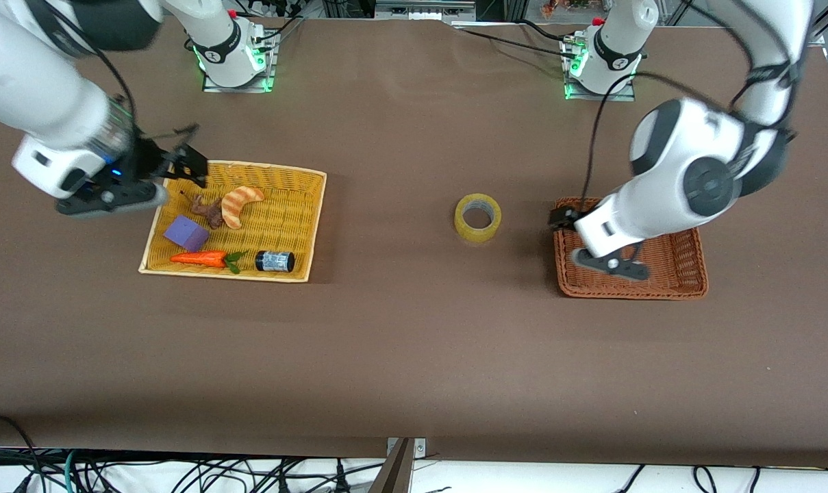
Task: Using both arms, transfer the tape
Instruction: 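Return the right gripper to rest while the left gripper reaches the tape, then close the left gripper on the tape roll's rim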
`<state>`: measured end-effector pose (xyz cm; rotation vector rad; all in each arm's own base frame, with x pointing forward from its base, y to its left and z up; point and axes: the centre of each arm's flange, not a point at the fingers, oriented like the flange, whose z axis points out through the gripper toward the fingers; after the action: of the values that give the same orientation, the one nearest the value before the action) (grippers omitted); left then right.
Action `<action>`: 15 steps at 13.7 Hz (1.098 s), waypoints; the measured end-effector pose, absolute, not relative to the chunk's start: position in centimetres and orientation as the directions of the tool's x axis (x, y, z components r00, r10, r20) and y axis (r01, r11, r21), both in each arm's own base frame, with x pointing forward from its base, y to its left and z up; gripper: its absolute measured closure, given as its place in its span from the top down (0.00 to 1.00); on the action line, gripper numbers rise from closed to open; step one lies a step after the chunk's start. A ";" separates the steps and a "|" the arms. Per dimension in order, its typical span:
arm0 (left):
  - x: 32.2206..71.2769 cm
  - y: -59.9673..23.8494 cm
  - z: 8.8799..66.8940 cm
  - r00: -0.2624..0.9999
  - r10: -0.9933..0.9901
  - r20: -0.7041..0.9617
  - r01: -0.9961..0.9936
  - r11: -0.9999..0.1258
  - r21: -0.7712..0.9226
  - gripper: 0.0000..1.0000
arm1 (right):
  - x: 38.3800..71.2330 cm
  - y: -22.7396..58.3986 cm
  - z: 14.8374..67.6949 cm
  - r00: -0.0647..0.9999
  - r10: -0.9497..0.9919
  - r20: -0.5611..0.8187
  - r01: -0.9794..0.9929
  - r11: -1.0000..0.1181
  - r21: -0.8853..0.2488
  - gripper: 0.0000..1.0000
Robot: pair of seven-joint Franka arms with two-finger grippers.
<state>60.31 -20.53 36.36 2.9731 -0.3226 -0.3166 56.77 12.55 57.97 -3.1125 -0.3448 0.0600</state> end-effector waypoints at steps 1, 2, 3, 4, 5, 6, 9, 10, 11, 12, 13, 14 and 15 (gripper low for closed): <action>59.7 -22.5 34.3 0.953 -0.222 -0.208 -0.193 -0.969 0.151 1.00 | 56.3 10.8 59.0 0.971 0.237 -0.021 0.237 -0.971 -0.018 1.00; 58.8 -24.5 32.7 0.953 -0.220 -0.211 -0.191 -0.971 0.146 1.00 | 56.0 9.0 59.8 0.968 0.251 -0.009 0.251 -0.968 -0.020 1.00; 57.7 -26.2 31.1 0.954 -0.220 -0.203 -0.194 -0.971 0.142 1.00 | 55.7 7.4 60.3 0.965 0.261 -0.001 0.261 -0.965 -0.021 1.00; 56.7 -27.3 29.6 0.957 -0.221 -0.187 -0.197 -0.970 0.140 1.00 | 55.6 6.2 60.5 0.964 0.266 0.003 0.266 -0.964 -0.022 1.00; 55.7 -27.8 27.9 0.960 -0.224 -0.166 -0.202 -0.969 0.140 1.00 | 55.5 5.7 60.6 0.964 0.265 0.003 0.265 -0.964 -0.021 1.00; 54.8 -28.1 26.3 0.963 -0.227 -0.146 -0.207 -0.968 0.140 1.00 | 55.4 5.5 60.5 0.964 0.265 -0.001 0.265 -0.964 -0.020 1.00; 52.7 -28.5 23.7 0.964 -0.236 -0.123 -0.219 -0.966 0.137 1.00 | 55.2 5.2 60.3 0.965 0.261 -0.027 0.261 -0.965 -0.018 1.00; 52.4 -28.4 23.2 0.966 -0.235 -0.111 -0.219 -0.966 0.138 1.00 | 55.2 5.1 60.2 0.965 0.259 -0.030 0.259 -0.966 -0.018 1.00; 51.9 -28.3 22.5 0.967 -0.234 -0.102 -0.219 -0.966 0.138 1.00 | 55.2 4.9 60.2 0.966 0.256 -0.034 0.256 -0.967 -0.018 1.00; 51.3 -28.3 21.7 0.967 -0.237 -0.099 -0.223 -0.965 0.137 1.00 | 55.1 4.7 60.1 0.967 0.253 -0.038 0.252 -0.968 -0.018 1.00; 50.6 -28.6 20.9 0.965 -0.243 -0.097 -0.229 -0.964 0.136 1.00 | 55.1 4.4 60.1 0.968 0.248 -0.040 0.247 -0.969 -0.018 1.00; 50.0 -28.8 20.4 0.964 -0.248 -0.098 -0.234 -0.963 0.135 1.00 | 55.2 4.1 60.1 0.970 0.240 -0.041 0.240 -0.971 -0.017 1.00; 49.8 -29.0 20.1 0.964 -0.248 -0.099 -0.234 -0.963 0.135 1.00 | 55.2 3.8 60.1 0.973 0.229 -0.042 0.228 -0.973 -0.017 1.00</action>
<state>49.75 -29.02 20.12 2.9920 -0.3692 -0.1737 55.18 3.82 60.07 -3.1078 -0.3603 0.0686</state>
